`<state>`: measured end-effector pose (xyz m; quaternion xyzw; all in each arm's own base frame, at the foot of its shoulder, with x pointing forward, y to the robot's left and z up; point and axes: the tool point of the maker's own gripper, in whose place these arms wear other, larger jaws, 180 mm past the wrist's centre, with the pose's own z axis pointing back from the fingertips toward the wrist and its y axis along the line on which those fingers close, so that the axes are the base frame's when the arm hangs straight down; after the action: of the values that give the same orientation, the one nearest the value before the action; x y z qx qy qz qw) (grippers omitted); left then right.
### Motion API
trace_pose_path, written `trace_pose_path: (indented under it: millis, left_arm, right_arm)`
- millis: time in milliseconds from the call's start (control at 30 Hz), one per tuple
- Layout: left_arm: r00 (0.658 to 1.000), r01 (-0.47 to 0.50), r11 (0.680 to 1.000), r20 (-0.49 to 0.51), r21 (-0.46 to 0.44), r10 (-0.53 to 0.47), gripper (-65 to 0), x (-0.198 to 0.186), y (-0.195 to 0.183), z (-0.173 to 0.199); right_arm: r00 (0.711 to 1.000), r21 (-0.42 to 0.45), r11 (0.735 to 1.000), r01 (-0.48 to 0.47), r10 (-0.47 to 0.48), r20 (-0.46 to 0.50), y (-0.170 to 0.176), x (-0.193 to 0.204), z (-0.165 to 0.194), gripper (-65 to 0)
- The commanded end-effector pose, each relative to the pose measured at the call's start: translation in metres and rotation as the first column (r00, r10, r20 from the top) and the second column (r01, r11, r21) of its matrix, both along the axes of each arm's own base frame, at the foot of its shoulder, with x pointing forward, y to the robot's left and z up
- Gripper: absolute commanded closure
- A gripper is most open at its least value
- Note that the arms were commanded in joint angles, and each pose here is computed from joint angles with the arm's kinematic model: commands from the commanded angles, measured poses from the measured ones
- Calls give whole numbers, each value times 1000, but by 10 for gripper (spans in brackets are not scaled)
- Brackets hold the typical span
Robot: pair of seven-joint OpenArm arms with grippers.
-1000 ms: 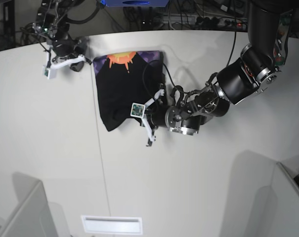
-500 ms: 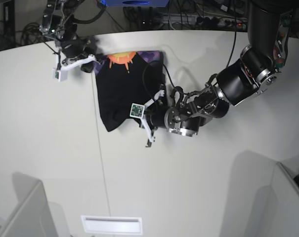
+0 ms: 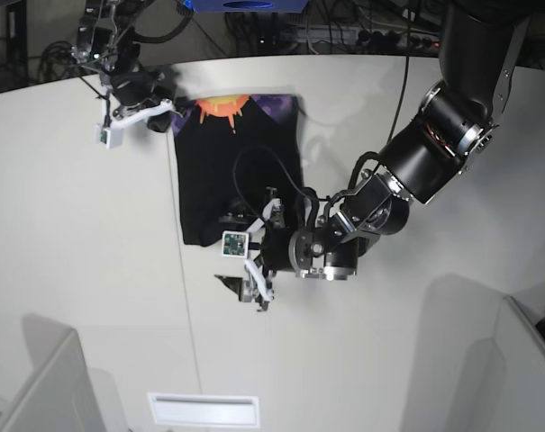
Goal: Fold the T-shirt properly
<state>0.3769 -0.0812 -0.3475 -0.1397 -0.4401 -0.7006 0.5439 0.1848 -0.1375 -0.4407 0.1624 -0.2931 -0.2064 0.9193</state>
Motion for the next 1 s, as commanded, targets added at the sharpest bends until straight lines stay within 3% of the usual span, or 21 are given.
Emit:
trace_pose_path:
  millis: [0, 167, 267, 367, 467, 567, 600, 800, 967]
  left_arm:
    - [998, 6, 997, 63, -72, -2, -543, 17, -11, 36]
    - [991, -32, 991, 122, -133, 49, -543, 38, -10, 72]
    - [977, -110, 981, 162, -158, 136, -540, 56, 3, 98]
    - [960, -208, 932, 119, -298, 253, -515, 64, 23, 131]
    - [932, -301, 880, 80, -368, 353, -319, 63, 54, 147]
    - [913, -335, 875, 111, -349, 394, -20, 46, 82, 146]
    - [912, -335, 877, 117, -345, 394, 0, 38, 87, 144]
    - [891, -396, 867, 101, -303, 442, 0, -9, 131, 118]
    - [860, -472, 830, 53, -296, 508, 0, -43, 160, 101]
  right_arm:
    - [1000, -7, 1000, -5, 5, -5, -1, -3, 1, 0]
    - [1000, -9, 1000, -6, 6, -9, -1, -4, 1, 0]
    - [1000, -11, 1000, -5, 5, -9, -2, -4, 1, 0]
    - [1000, -43, 999, -13, 13, 12, -9, -3, 10, 0]
    - [997, -138, 990, -40, 49, 57, -20, 6, 28, 0]
    - [994, -244, 968, -57, 78, 77, -31, 11, 42, 0]
    - [993, -269, 961, -63, 87, 78, -33, 12, 44, 0]
    - [989, -362, 929, -76, 116, 90, -43, 15, 57, 0]
    - [986, -399, 913, -83, 133, 99, -46, 3, 59, 0]
